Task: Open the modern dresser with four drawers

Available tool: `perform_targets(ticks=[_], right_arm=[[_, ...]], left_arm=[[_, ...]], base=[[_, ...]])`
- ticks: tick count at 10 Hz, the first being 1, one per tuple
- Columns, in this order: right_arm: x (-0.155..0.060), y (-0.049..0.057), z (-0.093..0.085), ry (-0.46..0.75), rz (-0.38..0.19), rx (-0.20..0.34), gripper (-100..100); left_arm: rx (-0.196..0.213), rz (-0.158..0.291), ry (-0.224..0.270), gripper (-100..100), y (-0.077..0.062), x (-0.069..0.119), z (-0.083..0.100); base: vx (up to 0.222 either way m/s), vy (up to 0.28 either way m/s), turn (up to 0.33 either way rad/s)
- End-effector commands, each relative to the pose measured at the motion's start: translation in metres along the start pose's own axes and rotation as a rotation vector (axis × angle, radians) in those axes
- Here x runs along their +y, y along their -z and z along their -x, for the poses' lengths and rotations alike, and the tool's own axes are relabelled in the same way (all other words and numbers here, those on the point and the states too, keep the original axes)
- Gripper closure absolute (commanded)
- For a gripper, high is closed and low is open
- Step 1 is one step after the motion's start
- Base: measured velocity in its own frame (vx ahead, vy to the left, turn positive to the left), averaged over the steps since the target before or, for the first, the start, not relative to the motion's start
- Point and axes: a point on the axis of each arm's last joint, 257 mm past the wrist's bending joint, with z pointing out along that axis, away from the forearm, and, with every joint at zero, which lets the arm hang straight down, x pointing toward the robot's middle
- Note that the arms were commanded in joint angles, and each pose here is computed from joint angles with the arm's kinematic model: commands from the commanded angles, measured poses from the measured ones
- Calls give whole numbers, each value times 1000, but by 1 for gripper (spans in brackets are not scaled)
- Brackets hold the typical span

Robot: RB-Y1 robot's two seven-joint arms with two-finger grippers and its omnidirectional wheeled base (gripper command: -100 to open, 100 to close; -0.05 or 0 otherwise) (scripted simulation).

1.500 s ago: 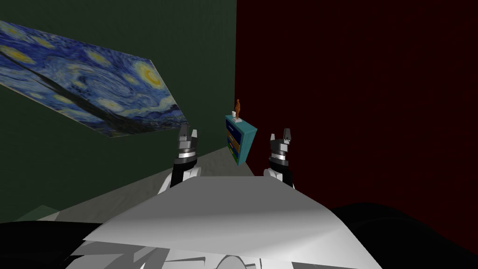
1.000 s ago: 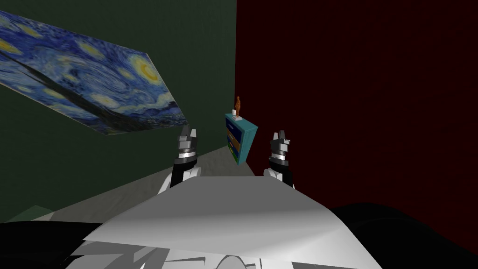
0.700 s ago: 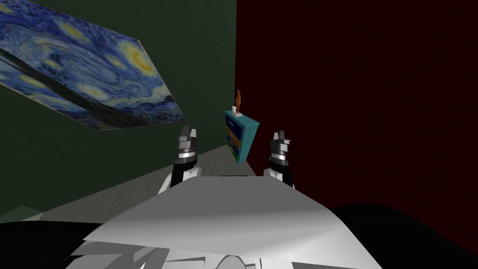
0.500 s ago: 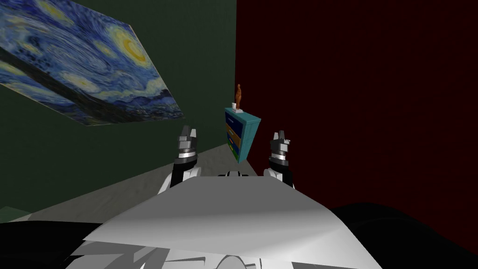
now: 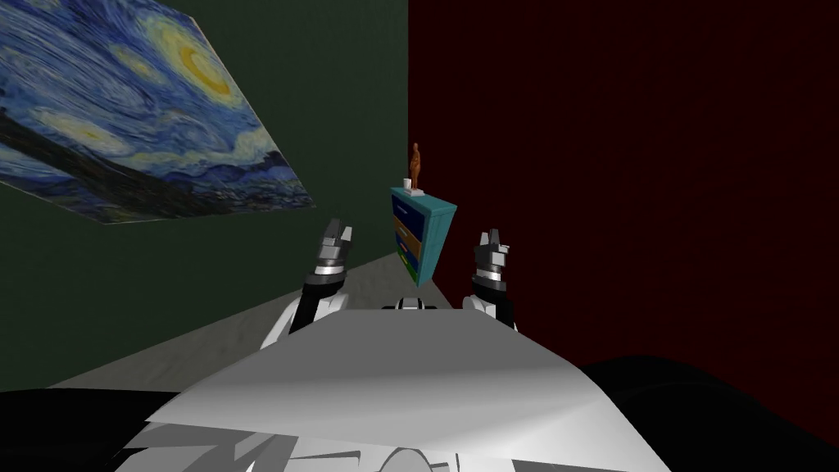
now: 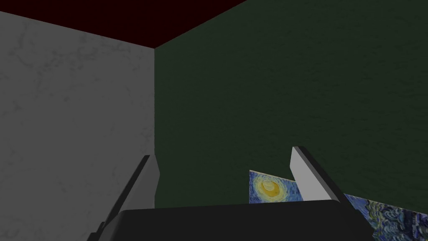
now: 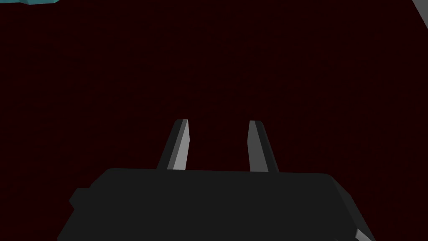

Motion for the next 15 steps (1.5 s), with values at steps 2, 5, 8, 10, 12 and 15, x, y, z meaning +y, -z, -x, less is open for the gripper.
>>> perform_targets(ticks=[2, 5, 8, 10, 12, 15], right_arm=[[0, 0, 0, 0, 0, 0, 0], [0, 0, 0, 0, 0, 0, 0], [0, 0, 0, 0, 0, 0, 0], [0, 0, 0, 0, 0, 0, 0], [0, 0, 0, 0, 0, 0, 0], [0, 0, 0, 0, 0, 0, 0]], left_arm=[[99, 31, 17, -100, -7, 8, -19], [166, 65, 42, -100, -12, 14, -34], [225, 105, 68, -100, -17, 20, -49], [261, 135, 84, -100, -19, 26, -58], [297, 169, 97, -100, -21, 31, -67], [353, 227, 106, -100, -20, 43, -81]], base=[[75, 41, -140], [83, 58, -162], [82, 61, -174], [96, 76, -192], [72, 75, -192], [80, 91, -184]])
